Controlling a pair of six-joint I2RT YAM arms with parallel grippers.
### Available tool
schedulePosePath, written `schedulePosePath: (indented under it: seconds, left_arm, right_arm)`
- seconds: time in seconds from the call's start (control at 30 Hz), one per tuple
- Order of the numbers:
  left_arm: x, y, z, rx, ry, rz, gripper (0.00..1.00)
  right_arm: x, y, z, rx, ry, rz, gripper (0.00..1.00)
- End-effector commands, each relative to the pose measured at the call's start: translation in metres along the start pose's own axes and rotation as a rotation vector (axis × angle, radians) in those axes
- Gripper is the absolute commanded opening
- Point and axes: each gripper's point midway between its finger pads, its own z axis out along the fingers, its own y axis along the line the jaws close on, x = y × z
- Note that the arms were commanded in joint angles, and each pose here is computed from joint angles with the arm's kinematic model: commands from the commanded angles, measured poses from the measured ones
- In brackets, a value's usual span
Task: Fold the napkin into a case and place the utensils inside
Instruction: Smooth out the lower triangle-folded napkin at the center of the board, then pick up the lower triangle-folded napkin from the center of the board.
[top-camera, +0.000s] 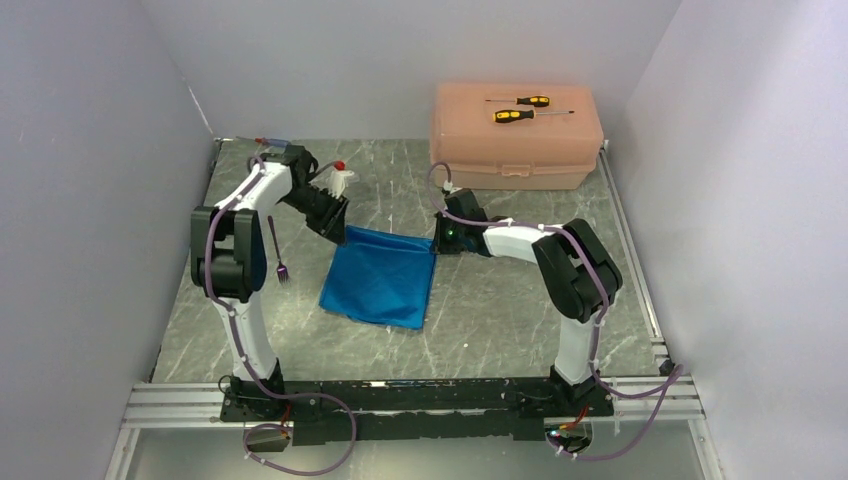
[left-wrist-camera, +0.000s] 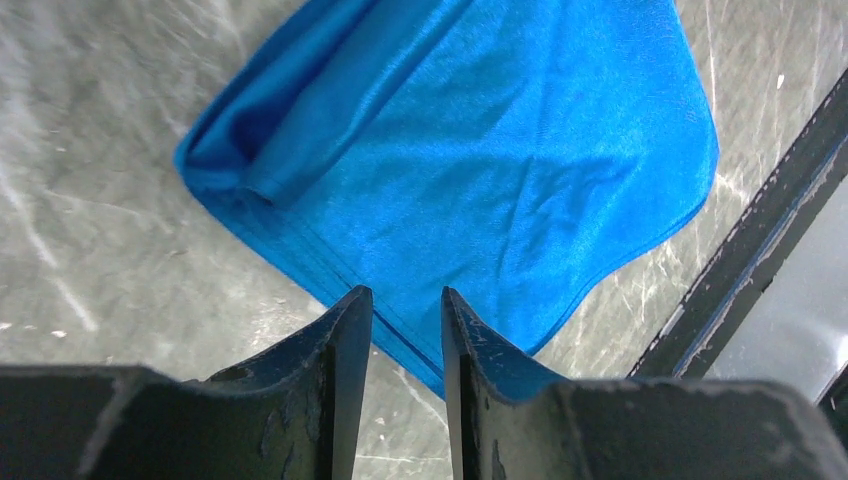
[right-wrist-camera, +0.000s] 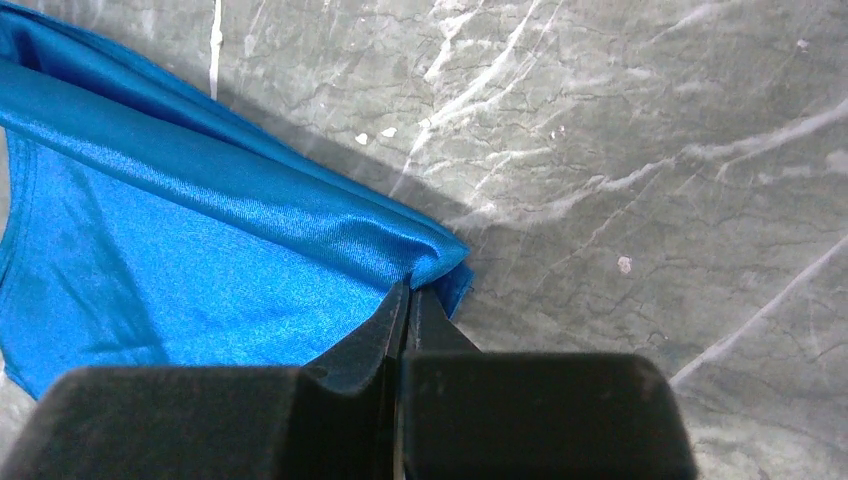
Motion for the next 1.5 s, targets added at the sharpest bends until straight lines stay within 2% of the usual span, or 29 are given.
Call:
schedulePosePath:
  seconds: [0.0,0.17,0.27,0.33,0.43,0.53,0.67,0.87,1.1,1.23,1.33,1.4,1.47]
  left_arm:
    - [0.005,-0.026,0.002,0.057,0.014,0.051,0.38]
    - [0.007,-0.021,0.004,0.013,0.023,0.04,0.39]
    - [-0.012,-0.007,-0.011,-0.053,-0.045,0.028,0.42]
    - [-0.027,-0.002,-0.021,-0.079,-0.097,0.032,0.41]
    - [-0.041,-0.006,-0.02,-0.045,-0.136,0.054,0.42]
    - [-0.044,-0.005,-0.006,0.002,-0.119,0.049,0.43]
    - [-0.05,0.008,0.014,0.035,-0.113,0.004,0.43]
    - [-0.062,0.033,0.03,-0.007,-0.131,-0.015,0.43]
    - [-0.058,0.056,0.045,-0.07,-0.115,-0.056,0.44]
    - [-0.057,0.047,0.039,-0.049,-0.114,-0.062,0.48]
    - [-0.061,0.026,0.022,-0.015,-0.124,-0.046,0.57]
    - [-0.064,0.01,0.007,0.006,-0.141,-0.031,0.6]
    - [-0.066,-0.003,-0.007,0.015,-0.155,-0.011,0.62]
  right_arm:
    - [-0.016,-0.008,0.002,0.051,-0.034,-0.049,0.0]
    - [-0.024,-0.002,-0.005,0.032,-0.046,-0.072,0.2]
    - [-0.036,0.007,-0.016,0.008,-0.084,-0.068,0.32]
    - [-0.045,0.013,-0.024,0.003,-0.112,-0.067,0.36]
    - [-0.06,0.018,-0.039,0.006,-0.164,-0.064,0.4]
    - [-0.07,0.022,-0.053,0.003,-0.205,-0.062,0.41]
    - [-0.066,0.025,-0.061,0.009,-0.203,-0.07,0.43]
    - [-0.04,0.045,-0.061,-0.088,-0.17,-0.1,0.35]
    - [0.013,0.079,-0.046,-0.178,-0.074,-0.274,0.36]
    - [0.017,0.087,-0.062,-0.155,-0.126,-0.456,0.42]
    - [0.019,0.096,-0.093,-0.224,-0.222,-0.659,0.49]
    - [0.023,0.098,-0.112,-0.225,-0.291,-0.829,0.59]
    - [0.026,0.097,-0.128,-0.233,-0.301,-0.94,0.68]
